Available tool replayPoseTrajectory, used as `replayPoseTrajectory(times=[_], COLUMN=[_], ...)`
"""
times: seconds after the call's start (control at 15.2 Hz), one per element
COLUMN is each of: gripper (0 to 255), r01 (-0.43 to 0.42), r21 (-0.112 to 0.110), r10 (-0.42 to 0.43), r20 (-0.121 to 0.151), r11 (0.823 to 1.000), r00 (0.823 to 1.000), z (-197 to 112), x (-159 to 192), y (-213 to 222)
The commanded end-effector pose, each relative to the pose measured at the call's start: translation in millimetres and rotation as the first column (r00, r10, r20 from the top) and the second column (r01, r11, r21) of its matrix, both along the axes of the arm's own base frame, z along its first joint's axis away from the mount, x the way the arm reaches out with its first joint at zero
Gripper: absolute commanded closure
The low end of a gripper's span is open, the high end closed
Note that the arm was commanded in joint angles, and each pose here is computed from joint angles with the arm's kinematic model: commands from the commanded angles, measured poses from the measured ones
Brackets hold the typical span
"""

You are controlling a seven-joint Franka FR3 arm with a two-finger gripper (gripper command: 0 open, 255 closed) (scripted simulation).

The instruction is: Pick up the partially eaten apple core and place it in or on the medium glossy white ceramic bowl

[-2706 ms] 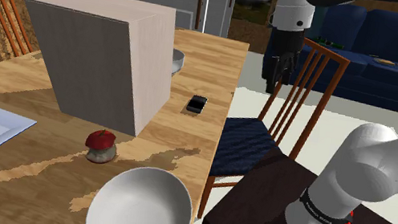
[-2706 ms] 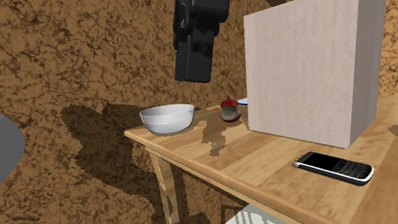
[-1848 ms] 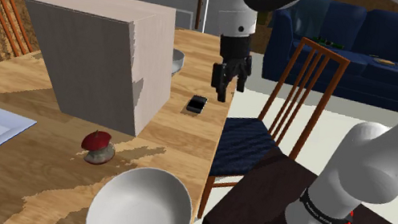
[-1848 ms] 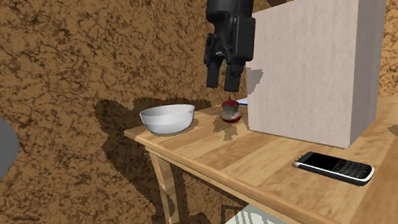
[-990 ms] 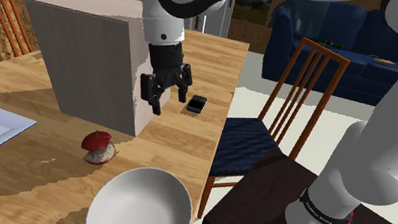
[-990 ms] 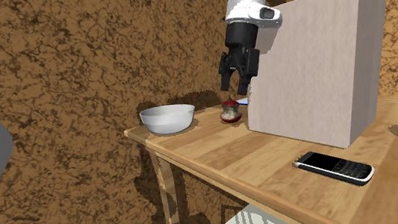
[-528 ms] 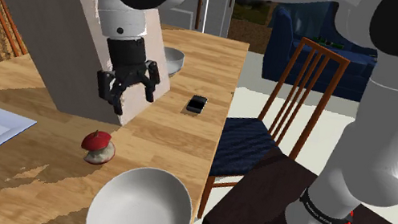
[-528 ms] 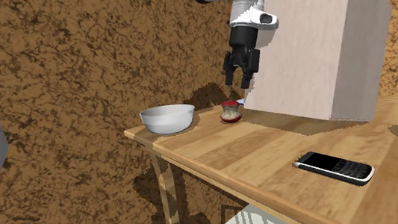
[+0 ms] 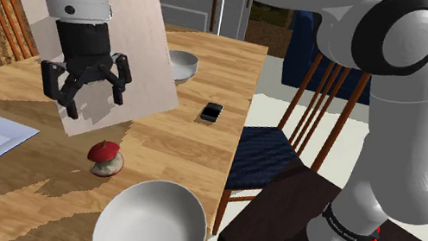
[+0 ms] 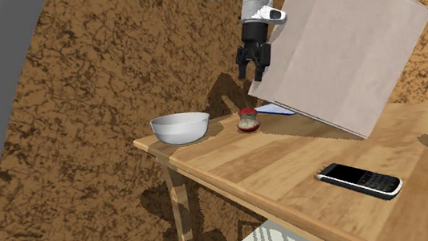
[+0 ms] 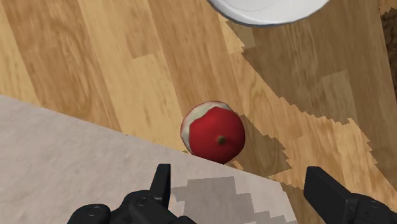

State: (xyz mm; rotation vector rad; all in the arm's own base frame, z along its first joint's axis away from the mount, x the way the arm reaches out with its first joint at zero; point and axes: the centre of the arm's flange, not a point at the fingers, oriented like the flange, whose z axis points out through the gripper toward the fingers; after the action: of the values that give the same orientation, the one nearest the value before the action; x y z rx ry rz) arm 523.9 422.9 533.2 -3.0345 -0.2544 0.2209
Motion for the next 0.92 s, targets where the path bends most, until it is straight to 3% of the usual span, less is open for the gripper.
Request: replayPoseTrajectory(times=[0.0, 0.33, 0.86], gripper=[0, 0, 0], r01=[-0.004, -0.004, -0.004], r21=[-0.047, -0.047, -0.047], r10=[-0.001, -0.001, -0.001], r20=[-0.104, -0.104, -0.104], r11=[0.999, 0.999, 0.999], r00=[0.995, 0.995, 0.995], z=[-78.5, -107.0, -107.0], x=[21.6, 14.2, 14.2], y=[8.7, 9.6, 9.6])
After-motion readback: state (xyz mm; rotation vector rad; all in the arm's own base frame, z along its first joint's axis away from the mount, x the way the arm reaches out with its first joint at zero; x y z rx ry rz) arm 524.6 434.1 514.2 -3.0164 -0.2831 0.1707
